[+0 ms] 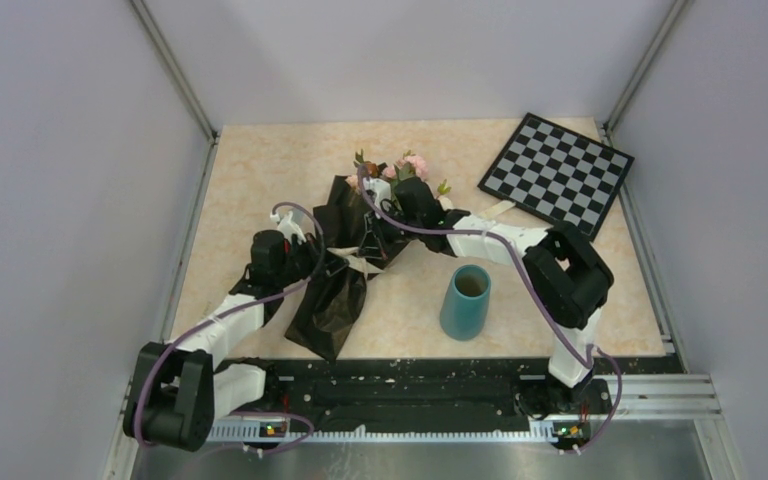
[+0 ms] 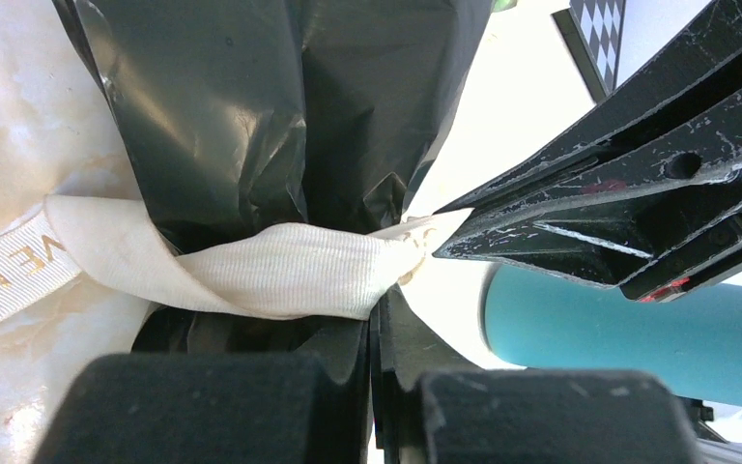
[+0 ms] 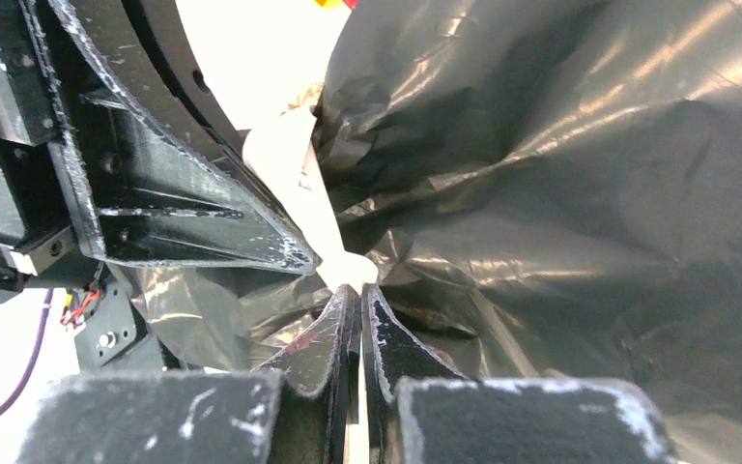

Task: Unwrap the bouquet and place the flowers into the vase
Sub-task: Untie the ribbon from the wrapping paper.

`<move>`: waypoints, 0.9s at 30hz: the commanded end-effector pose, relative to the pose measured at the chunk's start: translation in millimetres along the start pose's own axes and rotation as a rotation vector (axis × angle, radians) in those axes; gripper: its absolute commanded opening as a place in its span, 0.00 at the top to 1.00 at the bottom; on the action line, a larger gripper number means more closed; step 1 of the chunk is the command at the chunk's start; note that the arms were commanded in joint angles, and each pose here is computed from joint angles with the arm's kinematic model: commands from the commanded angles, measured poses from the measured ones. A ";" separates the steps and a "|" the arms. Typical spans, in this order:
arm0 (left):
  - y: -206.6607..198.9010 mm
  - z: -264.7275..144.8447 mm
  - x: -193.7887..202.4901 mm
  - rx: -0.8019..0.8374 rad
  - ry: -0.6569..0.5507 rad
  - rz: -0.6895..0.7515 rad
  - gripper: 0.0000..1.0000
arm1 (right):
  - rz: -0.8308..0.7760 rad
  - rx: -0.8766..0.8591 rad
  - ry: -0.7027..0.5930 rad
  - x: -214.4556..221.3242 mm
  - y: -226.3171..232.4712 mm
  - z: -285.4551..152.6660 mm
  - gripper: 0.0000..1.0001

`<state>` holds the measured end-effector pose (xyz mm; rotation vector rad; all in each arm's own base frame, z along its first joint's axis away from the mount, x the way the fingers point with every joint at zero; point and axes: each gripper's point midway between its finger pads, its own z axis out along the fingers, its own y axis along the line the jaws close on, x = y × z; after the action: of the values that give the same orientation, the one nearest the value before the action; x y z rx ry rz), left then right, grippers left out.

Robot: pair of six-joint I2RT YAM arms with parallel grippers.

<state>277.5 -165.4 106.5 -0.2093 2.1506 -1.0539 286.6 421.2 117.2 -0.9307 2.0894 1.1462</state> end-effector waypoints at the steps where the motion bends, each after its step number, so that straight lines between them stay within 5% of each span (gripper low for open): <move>1: -26.2 -4.6 -25.3 0.059 -0.069 0.032 1.00 | -0.047 0.043 -0.092 -26.9 8.8 -18.2 1.00; 27: 34.6 -36.2 -72.3 -0.151 -0.194 -0.186 1.00 | 0.147 0.470 -0.224 -16.3 -74.0 -80.1 1.00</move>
<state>300.3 -103.8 125.9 -0.5296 2.1161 -0.9289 321.3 342.8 104.5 -0.5453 2.1971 0.7818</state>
